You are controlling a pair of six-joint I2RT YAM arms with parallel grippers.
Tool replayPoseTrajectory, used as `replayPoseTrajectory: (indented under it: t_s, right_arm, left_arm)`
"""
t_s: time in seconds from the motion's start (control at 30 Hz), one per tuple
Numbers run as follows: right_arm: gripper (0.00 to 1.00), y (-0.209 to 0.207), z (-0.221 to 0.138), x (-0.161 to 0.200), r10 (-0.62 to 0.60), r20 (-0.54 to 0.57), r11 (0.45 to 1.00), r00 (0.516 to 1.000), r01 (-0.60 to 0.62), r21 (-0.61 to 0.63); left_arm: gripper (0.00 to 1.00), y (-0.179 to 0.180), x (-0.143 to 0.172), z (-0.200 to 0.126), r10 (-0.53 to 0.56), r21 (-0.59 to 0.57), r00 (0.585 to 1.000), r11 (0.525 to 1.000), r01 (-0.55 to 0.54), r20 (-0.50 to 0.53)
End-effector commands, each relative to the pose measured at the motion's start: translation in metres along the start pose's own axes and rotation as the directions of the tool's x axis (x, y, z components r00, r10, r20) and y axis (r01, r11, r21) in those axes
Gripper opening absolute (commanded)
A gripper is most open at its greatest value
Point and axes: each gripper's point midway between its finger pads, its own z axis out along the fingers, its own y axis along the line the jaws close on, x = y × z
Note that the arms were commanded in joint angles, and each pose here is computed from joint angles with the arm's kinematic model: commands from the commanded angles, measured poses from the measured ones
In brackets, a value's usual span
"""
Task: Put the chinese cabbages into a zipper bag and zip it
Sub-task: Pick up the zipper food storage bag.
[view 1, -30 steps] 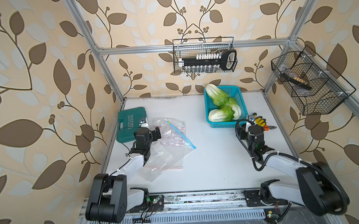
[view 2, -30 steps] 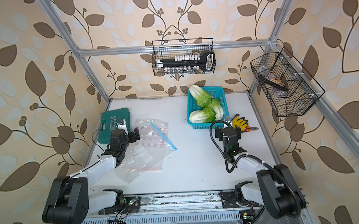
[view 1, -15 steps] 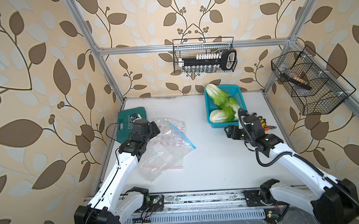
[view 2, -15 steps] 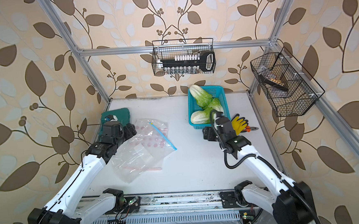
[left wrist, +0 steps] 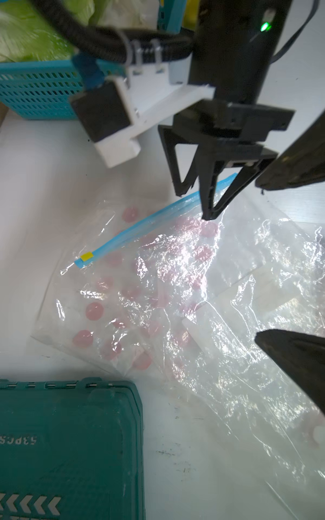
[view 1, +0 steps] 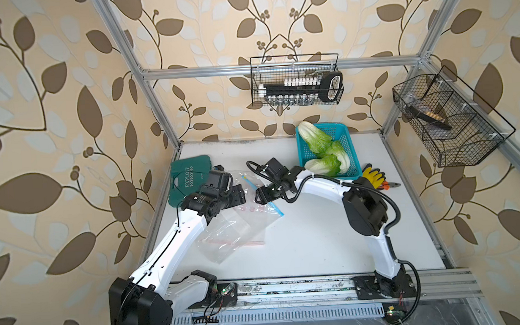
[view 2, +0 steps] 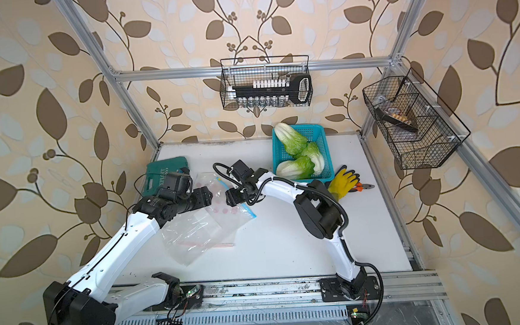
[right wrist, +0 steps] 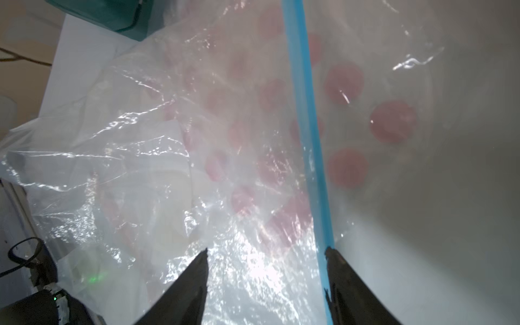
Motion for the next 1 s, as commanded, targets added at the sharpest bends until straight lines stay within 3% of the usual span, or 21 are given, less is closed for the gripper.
replayPoseTrajectory:
  t_s: [0.0, 0.2, 0.3, 0.6, 0.67, 0.8, 0.97]
  right_arm:
    - [0.65, 0.001, 0.009, 0.002, -0.015, -0.063, 1.000, 0.998, 0.014, -0.018]
    - [0.52, 0.002, 0.025, -0.006, -0.003, -0.083, 0.998, 0.997, -0.003, -0.064]
    - [0.55, 0.001, 0.031, -0.008, 0.005, -0.095, 0.998, 0.995, -0.011, -0.060]
    - [0.69, -0.030, 0.033, -0.006, -0.046, -0.125, 0.990, 0.991, 0.062, 0.130]
    - [0.68, -0.021, 0.034, -0.002, -0.061, -0.141, 0.994, 0.988, 0.073, 0.081]
    - [0.49, -0.004, 0.025, -0.001, -0.055, -0.129, 0.998, 0.990, 0.055, -0.002]
    - [0.14, 0.018, 0.007, -0.005, -0.020, -0.098, 0.994, 0.995, 0.009, -0.110]
  left_arm:
    - [0.79, -0.007, -0.004, -0.008, 0.036, 0.032, 0.999, 0.999, -0.035, -0.010]
    - [0.76, -0.012, -0.003, -0.007, 0.040, 0.067, 0.999, 0.997, -0.040, 0.002]
    - [0.76, -0.013, -0.002, -0.007, 0.038, 0.073, 0.999, 0.997, -0.038, -0.002]
    - [0.75, -0.017, -0.001, -0.005, 0.024, 0.097, 1.000, 0.995, -0.023, -0.012]
    - [0.74, -0.021, -0.001, -0.003, 0.016, 0.114, 1.000, 0.993, -0.014, -0.014]
    - [0.72, -0.023, 0.000, 0.000, 0.007, 0.124, 1.000, 0.992, -0.003, -0.028]
    - [0.72, -0.022, -0.002, 0.000, 0.006, 0.109, 1.000, 0.994, -0.003, -0.029]
